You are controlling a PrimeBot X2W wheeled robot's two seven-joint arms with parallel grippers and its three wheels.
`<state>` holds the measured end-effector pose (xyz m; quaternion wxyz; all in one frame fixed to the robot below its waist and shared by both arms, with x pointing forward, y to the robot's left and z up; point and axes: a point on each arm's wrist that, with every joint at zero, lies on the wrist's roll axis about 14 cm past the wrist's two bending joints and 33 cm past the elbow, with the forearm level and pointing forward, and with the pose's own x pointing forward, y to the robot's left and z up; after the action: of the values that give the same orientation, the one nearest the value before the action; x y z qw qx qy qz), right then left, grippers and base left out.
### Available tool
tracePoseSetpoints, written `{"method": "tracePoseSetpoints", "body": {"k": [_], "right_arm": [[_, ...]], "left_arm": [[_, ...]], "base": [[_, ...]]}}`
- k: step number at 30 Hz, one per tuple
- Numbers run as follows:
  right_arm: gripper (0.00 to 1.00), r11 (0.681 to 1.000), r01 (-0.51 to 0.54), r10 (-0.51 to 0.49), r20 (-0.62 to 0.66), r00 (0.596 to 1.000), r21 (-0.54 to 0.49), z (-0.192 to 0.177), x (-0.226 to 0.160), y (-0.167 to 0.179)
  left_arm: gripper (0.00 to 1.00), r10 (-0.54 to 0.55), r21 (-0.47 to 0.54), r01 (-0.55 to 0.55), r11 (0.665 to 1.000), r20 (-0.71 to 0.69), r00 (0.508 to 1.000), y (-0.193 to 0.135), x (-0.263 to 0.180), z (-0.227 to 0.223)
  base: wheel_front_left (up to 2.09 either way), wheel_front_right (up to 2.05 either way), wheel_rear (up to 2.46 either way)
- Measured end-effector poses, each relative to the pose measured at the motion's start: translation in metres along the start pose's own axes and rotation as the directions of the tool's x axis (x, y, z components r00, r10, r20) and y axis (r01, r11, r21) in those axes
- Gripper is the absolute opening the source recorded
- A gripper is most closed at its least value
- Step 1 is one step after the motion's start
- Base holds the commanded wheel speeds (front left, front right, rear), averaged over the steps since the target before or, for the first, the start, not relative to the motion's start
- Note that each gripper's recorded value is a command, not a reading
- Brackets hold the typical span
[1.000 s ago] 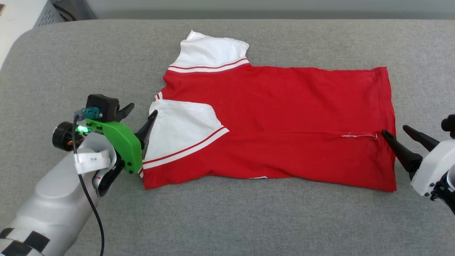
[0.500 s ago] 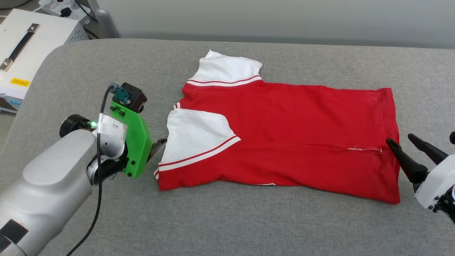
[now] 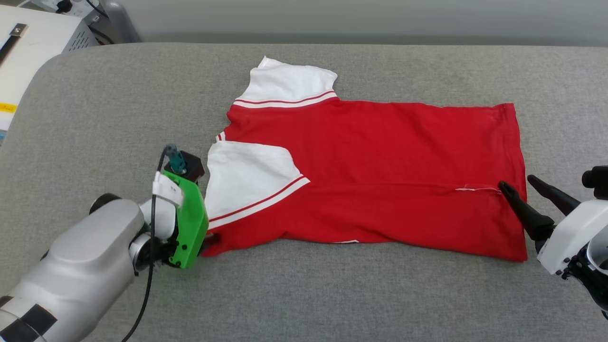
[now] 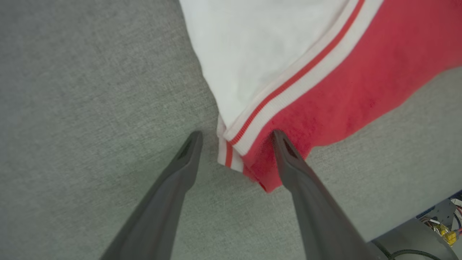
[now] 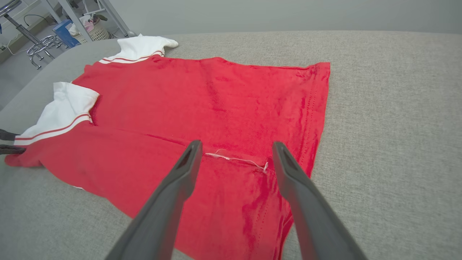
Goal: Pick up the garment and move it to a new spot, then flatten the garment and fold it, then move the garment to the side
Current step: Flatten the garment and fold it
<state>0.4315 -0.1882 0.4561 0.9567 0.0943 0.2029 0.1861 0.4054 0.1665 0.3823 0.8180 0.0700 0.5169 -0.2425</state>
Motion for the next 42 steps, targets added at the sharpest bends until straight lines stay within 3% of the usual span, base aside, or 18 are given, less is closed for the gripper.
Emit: {"method": "tracePoseSetpoints", "body": {"k": [9,10,11,12,21,26,31,42], "right_arm": [[1.0,1.0,0.019,-0.019,-0.015,1.0,0.017,-0.006,0.001,-0.005],[1.0,1.0,0.019,-0.019,-0.015,1.0,0.016,-0.006,0.001,-0.005],[1.0,1.0,0.019,-0.018,-0.015,1.0,0.012,-0.005,0.001,-0.004],[1.0,1.0,0.016,-0.016,-0.015,1.0,0.005,-0.003,0.001,-0.004],[1.0,0.985,0.013,-0.021,-0.047,0.999,-0.175,0.03,-0.013,-0.008],[1.0,0.968,0.026,-0.079,-0.204,0.976,-0.25,0.028,-0.026,-0.022],[1.0,0.973,0.042,-0.129,-0.388,0.913,-0.225,0.005,-0.033,-0.034],[1.0,0.993,0.044,-0.097,-0.54,0.836,-0.11,-0.055,-0.014,-0.026]], "left_arm": [[1.0,-0.004,-0.008,0.003,1.0,-0.087,0.996,0.003,0.018,-0.021],[0.35,-0.006,-0.01,0.005,1.0,-0.084,0.996,0.002,0.019,-0.02],[0.07,-0.004,-0.013,0.004,1.0,-0.071,0.997,0.003,0.019,-0.019],[0.0,-0.003,-0.018,0.002,1.0,-0.055,0.998,0.003,0.019,-0.017],[0.0,-0.039,0.026,0.036,0.999,0.104,0.994,-0.012,0.001,0.008],[0.0,-0.064,0.067,0.054,0.996,0.162,0.985,-0.019,-0.014,0.016],[0.0,-0.084,0.082,0.07,0.994,0.181,0.98,-0.025,-0.017,0.017],[0.0,-0.089,0.059,0.08,0.995,0.17,0.981,-0.022,-0.006,0.011]], "base": [[0.0,0.0,0.0],[0.0,0.0,0.0],[0.0,0.0,0.0],[0.0,0.0,0.0],[0.0,0.0,0.0],[0.0,0.0,0.0],[0.0,0.0,0.0],[0.0,0.0,0.0]]}}
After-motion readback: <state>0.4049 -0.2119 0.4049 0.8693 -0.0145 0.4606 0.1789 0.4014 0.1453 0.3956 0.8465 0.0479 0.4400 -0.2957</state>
